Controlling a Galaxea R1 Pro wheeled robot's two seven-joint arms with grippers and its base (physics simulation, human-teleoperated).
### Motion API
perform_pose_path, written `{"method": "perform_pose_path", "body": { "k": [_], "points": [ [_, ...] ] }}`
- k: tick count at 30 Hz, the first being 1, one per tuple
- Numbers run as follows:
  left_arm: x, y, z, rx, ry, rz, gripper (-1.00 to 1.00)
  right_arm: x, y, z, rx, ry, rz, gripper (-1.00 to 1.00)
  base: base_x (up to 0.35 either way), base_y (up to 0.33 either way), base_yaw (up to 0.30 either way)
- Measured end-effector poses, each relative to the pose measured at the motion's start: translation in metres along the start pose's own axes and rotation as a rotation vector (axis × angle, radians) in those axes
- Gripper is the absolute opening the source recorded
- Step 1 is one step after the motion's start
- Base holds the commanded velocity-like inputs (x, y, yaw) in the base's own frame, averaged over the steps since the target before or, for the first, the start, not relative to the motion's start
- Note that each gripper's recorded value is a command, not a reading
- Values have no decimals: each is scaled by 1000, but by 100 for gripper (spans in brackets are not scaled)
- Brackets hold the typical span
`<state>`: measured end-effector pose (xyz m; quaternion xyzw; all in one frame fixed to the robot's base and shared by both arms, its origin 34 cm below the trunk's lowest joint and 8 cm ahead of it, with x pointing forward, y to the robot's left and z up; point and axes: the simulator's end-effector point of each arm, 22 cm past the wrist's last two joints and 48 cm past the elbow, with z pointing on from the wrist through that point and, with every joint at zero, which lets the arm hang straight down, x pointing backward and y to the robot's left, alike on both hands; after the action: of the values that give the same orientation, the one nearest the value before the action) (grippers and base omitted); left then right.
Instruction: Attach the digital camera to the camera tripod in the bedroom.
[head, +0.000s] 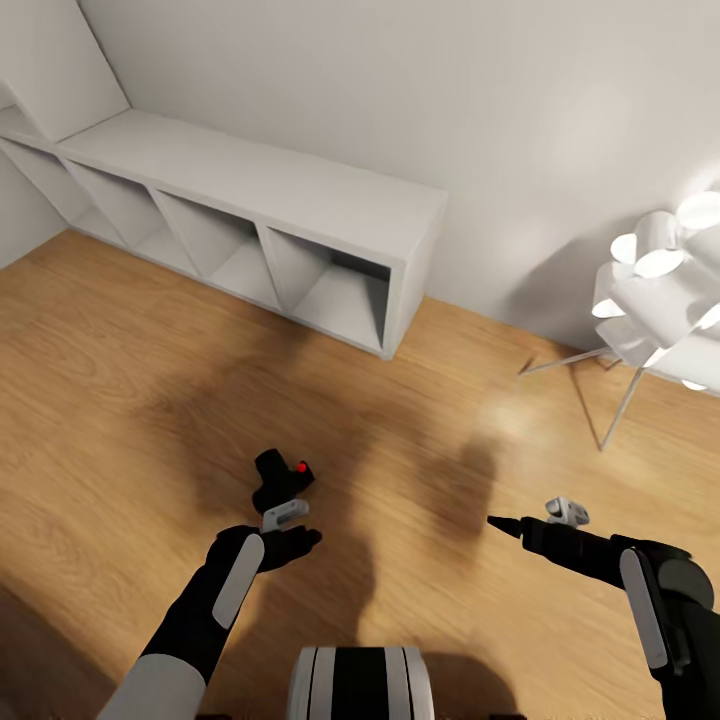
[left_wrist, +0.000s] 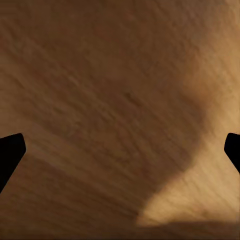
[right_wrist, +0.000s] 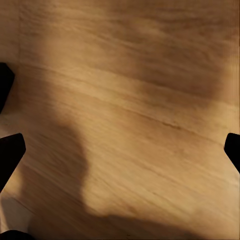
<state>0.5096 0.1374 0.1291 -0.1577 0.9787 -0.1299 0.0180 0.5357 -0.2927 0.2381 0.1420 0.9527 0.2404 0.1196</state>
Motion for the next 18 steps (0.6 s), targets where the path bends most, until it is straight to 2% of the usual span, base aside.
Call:
{"method": "perform_pose_path", "body": {
  "k": [18],
  "points": [
    [26,17,29,-23,67,-19,100,24,-22,23,23,61,36,100,0,0,2]
  ]
}}
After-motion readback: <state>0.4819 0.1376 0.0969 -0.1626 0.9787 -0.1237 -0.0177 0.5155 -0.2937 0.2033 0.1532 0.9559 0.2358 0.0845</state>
